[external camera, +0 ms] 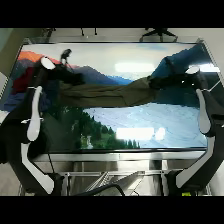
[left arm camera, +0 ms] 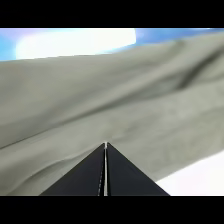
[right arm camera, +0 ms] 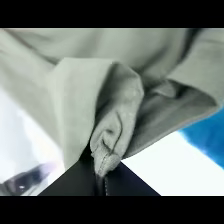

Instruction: Fold the shirts.

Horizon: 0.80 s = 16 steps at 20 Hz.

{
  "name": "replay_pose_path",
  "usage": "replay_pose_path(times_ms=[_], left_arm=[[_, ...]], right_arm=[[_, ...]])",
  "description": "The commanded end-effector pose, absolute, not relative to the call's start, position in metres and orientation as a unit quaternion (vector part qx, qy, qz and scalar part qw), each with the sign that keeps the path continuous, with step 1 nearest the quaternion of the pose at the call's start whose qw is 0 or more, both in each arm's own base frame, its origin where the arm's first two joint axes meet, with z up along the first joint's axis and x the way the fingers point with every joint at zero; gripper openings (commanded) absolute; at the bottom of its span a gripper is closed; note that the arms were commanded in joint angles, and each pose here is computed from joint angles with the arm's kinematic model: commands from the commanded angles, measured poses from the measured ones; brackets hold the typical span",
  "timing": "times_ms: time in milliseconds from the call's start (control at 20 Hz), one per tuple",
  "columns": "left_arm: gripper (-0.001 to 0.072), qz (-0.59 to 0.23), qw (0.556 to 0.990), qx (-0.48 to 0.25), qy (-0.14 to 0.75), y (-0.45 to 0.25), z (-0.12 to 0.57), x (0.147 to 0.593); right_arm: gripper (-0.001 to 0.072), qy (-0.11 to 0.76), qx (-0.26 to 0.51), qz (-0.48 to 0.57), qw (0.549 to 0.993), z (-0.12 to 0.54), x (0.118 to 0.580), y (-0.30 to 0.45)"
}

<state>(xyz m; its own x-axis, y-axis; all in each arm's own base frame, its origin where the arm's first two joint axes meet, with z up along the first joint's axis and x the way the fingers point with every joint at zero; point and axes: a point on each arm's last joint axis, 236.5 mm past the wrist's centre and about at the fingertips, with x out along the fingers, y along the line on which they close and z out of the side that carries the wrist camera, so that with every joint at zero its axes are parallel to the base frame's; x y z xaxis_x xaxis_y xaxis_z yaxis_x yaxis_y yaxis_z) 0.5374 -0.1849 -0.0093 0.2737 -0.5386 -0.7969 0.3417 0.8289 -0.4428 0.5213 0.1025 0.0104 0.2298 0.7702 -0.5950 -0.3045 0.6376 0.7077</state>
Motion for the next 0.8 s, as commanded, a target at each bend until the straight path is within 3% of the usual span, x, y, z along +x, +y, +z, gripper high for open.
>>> replay_pose_path(times_ms=[0,150,300,400,550,750], left_arm=[[0.0013,-0.353,0.746,-0.107,0.555,-0.301,-0.051,0.504],[0.0013,-0.395,0.717,-0.106,0.564,-0.384,-0.077,0.48],[0.0013,-0.411,0.716,-0.173,0.536,-0.442,-0.078,0.479],[0.0013,-0.398,0.715,-0.225,0.528,-0.451,-0.08,0.483],[0.0013,-0.393,0.71,-0.237,0.533,-0.44,-0.079,0.489],[0.0013,-0.495,0.673,-0.283,0.472,-0.423,0.023,0.488]], right_arm=[[0.0019,0.465,0.209,0.381,0.771,0.099,0.512,0.086],[0.0019,0.459,0.19,0.398,0.772,0.135,0.495,0.084],[0.002,0.459,0.195,0.418,0.759,0.143,0.487,0.097],[0.002,0.445,0.207,0.44,0.752,0.154,0.485,0.109],[0.002,0.432,0.217,0.463,0.742,0.165,0.482,0.126],[0.002,0.426,0.211,0.469,0.744,0.166,0.486,0.149]])
